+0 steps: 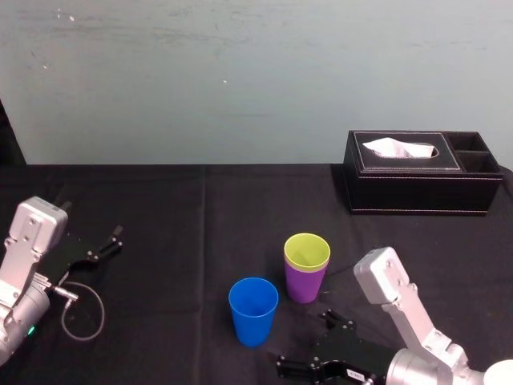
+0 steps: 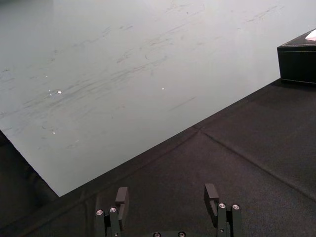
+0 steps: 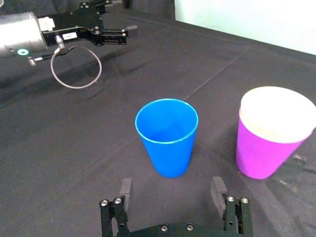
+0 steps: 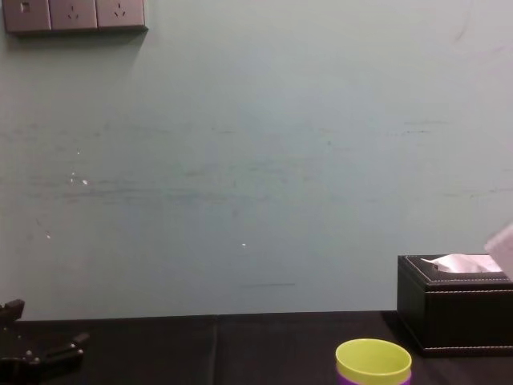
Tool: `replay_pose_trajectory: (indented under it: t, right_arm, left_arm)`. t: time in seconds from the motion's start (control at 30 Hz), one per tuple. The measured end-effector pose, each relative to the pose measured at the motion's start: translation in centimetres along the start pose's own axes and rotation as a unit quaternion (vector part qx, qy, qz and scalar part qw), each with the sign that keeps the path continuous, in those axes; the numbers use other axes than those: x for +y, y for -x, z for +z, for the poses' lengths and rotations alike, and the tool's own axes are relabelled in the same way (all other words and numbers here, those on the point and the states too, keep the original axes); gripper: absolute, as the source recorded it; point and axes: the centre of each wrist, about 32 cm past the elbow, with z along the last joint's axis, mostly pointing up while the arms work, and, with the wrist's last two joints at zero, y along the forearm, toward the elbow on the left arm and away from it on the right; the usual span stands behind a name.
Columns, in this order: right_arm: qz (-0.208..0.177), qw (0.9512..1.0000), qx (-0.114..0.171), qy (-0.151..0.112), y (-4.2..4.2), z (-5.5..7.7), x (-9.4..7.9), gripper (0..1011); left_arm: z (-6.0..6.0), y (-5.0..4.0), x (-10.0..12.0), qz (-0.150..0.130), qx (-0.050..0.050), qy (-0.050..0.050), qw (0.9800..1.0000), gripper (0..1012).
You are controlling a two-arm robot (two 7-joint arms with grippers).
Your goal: Stack the three plastic cups sequentially using one hand.
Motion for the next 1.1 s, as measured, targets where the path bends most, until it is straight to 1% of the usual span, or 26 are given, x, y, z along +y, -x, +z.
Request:
replay_pose_trajectory:
  t: [0.33,0.77,1.1]
  right_arm:
    - [0.008,0.9999,-0.008,-0.008,0.16,0.6,1.3,1003]
    - [0.007,0.9998,-0.016,0.000,0.38,1.1,2.8,1003]
    - [-0.001,1.0000,-0.008,0.003,0.22,1.1,3.9,1003]
  left_arm:
    - [0.0,0.00,0.0,0.000,0.000,0.000,1.0000,1000]
    - [0.0,0.00,0.0,0.000,0.000,0.000,1.0000,1000]
    - [0.0,0.00,0.0,0.000,0.000,0.000,1.0000,1000]
